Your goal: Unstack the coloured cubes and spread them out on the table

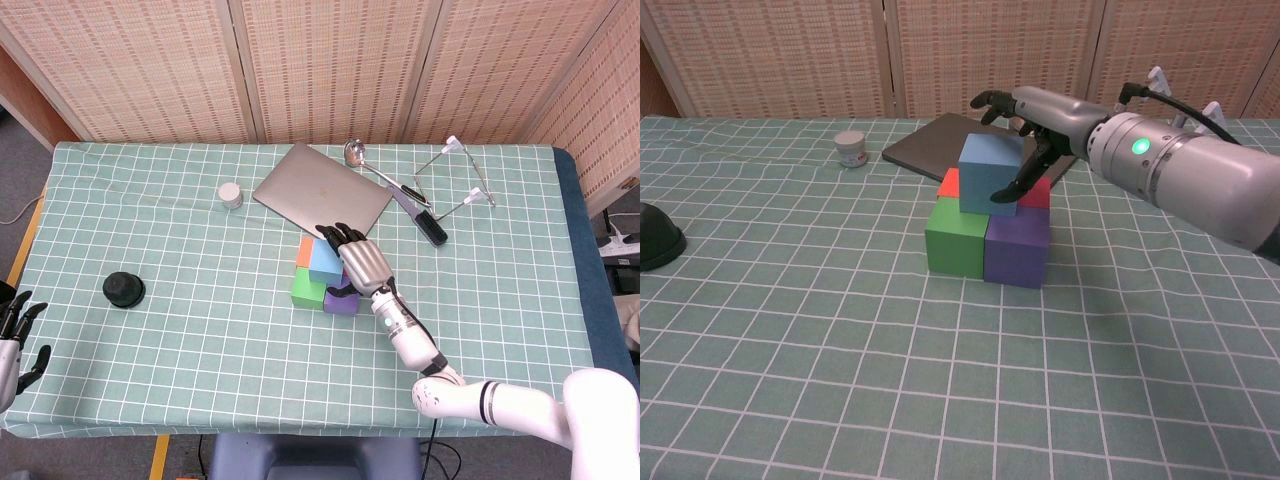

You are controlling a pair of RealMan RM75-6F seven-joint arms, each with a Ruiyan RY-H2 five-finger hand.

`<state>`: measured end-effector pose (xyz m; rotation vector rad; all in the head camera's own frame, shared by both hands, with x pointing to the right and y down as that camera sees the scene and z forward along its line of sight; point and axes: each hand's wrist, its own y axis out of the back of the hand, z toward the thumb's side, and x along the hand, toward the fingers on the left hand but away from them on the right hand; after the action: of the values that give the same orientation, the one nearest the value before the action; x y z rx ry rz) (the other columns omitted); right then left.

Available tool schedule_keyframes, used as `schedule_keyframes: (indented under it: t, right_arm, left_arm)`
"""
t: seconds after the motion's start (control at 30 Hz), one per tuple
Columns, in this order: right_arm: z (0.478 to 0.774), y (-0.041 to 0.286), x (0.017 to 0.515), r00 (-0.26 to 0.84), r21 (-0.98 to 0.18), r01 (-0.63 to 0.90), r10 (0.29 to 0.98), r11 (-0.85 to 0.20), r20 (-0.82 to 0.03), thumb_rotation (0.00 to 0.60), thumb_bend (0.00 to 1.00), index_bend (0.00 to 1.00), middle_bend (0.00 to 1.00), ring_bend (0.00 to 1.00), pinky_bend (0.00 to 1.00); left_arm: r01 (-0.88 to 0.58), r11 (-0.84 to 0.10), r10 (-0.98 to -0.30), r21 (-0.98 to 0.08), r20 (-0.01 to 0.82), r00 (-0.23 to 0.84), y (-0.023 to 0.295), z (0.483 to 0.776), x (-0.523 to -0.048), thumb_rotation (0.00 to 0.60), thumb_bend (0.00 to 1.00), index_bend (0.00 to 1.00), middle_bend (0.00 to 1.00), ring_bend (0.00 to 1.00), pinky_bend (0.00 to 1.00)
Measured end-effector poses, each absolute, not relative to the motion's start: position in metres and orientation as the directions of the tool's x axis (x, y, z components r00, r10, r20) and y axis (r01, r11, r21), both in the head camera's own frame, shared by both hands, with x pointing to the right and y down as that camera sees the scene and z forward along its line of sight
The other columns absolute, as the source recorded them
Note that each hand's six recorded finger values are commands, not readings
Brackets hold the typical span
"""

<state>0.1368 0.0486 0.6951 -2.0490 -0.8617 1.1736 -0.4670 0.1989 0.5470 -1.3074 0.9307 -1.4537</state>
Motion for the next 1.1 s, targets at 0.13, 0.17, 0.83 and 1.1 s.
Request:
schedule_keyframes:
  t: [0.13,0.17,0.83,1.1]
  right_arm:
    - [0.704,0.048,0.131,0.387,-0.759,0.236,0.775,-0.607,-0.499,0.600,0.05,0.04,0.10,0.06,0.24]
    - [0.705,0.048,0.131,0.386,-0.757,0.239,0.775,-0.608,-0.500,0.600,0.05,0.08,0.12,0.08,0.29]
    - [0.682,0.039,0.150,0.383,-0.819,0.332,0.861,-0.468,-0.336,0.600,0.19,0.54,0.50,0.57,0.84]
    - [0.653,0.060,0.219,0.388,-0.850,0.246,0.851,-0.467,-0.355,0.600,0.19,0.54,0.50,0.57,0.84]
  left_arm:
    - [0.152,-0.272,-0.961,-0.950,0.277,0.007,0.199,0.547,-0.468,0.600,0.39,0.23,0.12,0.16,0.33]
    - [0.152,-0.272,-0.961,-0.950,0.276,0.006,0.198,0.547,-0.468,0.600,0.39,0.23,0.12,0.16,0.33]
    - [0.153,-0.275,-0.961,-0.949,0.277,-0.004,0.198,0.547,-0.471,0.600,0.39,0.23,0.12,0.16,0.33]
    - [0.150,-0.264,-0.964,-0.953,0.265,-0.012,0.197,0.544,-0.472,0.600,0.39,0.23,0.12,0.16,0.33]
